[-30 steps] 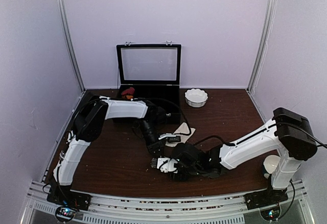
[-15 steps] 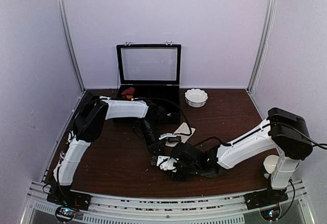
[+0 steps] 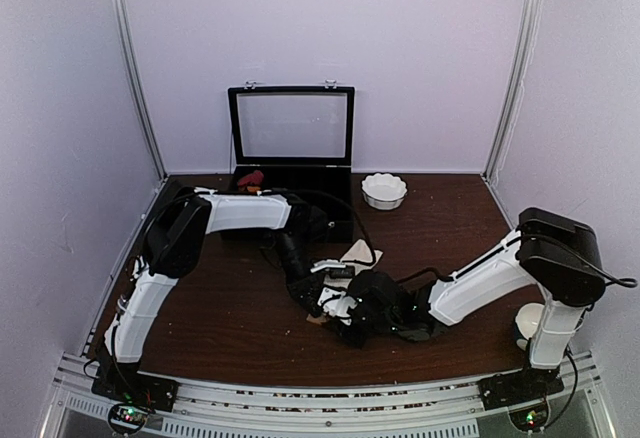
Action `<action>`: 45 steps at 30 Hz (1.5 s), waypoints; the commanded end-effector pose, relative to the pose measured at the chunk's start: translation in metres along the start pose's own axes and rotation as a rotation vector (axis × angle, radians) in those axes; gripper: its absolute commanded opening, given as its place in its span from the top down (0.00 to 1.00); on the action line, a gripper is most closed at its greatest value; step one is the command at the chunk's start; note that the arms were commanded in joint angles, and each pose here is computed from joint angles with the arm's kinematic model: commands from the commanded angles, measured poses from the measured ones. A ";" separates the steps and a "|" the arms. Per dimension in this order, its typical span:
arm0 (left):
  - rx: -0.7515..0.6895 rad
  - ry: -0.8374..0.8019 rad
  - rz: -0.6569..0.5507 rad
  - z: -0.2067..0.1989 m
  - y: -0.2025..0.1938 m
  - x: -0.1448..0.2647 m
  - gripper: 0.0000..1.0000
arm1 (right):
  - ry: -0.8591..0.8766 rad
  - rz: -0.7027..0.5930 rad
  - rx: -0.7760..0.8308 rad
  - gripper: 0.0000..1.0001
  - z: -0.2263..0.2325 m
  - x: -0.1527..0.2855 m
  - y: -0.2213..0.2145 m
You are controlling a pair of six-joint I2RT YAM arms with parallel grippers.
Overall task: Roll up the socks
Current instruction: Roll the sock at the center of the board.
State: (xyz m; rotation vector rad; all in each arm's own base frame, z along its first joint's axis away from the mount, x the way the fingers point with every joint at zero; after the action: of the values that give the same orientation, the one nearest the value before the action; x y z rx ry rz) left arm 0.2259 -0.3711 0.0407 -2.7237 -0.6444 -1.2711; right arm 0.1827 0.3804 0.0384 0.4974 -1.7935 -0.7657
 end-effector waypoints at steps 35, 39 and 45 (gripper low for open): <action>-0.805 0.525 0.016 -0.045 -0.023 0.013 0.64 | 0.602 0.295 -0.927 1.00 0.029 -0.012 -0.089; -0.831 0.557 0.056 -0.036 -0.024 0.004 0.64 | 0.598 0.321 -0.950 1.00 0.029 -0.013 -0.094; -0.838 0.579 0.092 -0.027 -0.026 -0.011 0.66 | 0.593 0.323 -0.964 1.00 0.028 -0.013 -0.095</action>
State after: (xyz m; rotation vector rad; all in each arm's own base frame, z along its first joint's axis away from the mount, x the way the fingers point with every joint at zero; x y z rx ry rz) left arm 0.1870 -0.3532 0.0576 -2.6159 0.0527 -2.5165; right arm 0.1940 0.3800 0.0305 0.2166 -0.8266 -1.1093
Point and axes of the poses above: each gripper's point midway between its finger pads, its own x axis back along the fingers, its own z axis along the line the jaws close on, y = z × x, the point moved 3 cm from there along x, back along the fingers, and after that the axes turned 8 degrees about x, right-handed, at the moved point
